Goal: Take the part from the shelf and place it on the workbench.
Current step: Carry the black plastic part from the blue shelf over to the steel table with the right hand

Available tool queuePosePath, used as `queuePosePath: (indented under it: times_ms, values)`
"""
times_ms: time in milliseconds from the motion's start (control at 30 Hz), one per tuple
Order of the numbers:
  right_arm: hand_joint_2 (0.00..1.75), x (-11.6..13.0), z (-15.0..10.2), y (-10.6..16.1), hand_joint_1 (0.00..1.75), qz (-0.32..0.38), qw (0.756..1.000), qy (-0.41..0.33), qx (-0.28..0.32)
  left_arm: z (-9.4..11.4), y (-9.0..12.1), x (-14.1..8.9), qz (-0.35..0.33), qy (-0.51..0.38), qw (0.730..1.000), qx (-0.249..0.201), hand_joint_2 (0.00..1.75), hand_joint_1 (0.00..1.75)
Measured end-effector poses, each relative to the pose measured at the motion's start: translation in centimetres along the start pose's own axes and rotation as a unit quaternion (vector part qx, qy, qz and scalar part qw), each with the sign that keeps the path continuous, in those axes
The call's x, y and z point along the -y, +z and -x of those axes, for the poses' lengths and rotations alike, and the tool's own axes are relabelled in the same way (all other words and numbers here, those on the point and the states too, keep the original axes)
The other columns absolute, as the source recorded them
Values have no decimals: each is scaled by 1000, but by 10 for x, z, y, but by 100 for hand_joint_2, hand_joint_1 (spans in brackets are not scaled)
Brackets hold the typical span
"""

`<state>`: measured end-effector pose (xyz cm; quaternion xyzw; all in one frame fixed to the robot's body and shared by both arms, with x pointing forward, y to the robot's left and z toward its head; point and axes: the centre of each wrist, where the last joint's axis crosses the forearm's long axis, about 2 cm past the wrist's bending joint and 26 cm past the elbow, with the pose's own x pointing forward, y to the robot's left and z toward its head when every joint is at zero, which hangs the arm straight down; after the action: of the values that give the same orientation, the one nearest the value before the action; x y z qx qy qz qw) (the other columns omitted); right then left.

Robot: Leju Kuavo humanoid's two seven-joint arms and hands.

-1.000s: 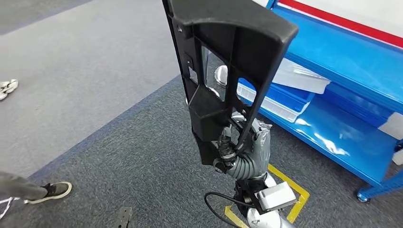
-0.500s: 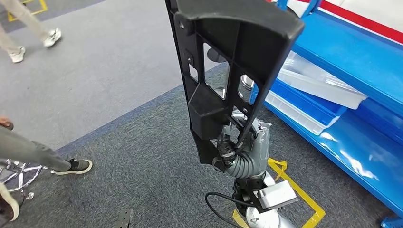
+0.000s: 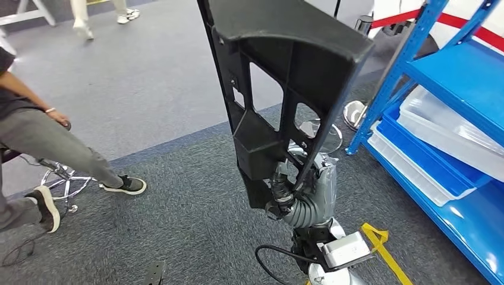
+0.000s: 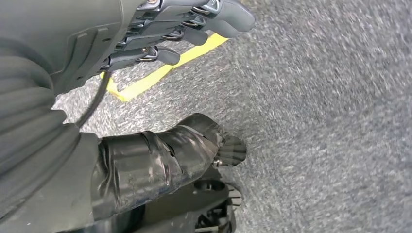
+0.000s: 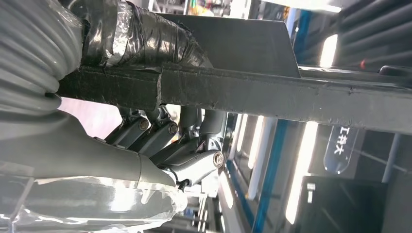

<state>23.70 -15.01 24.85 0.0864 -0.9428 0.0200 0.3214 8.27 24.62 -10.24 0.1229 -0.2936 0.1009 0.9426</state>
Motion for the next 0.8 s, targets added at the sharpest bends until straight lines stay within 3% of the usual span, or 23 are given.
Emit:
queuePosePath:
  times_ms: [800]
  values:
    - [175, -3, 0, 1, 175, 0, 1000, -16, -2, 0, -1, -1, 5, 1, 1000, -3, 175, 0]
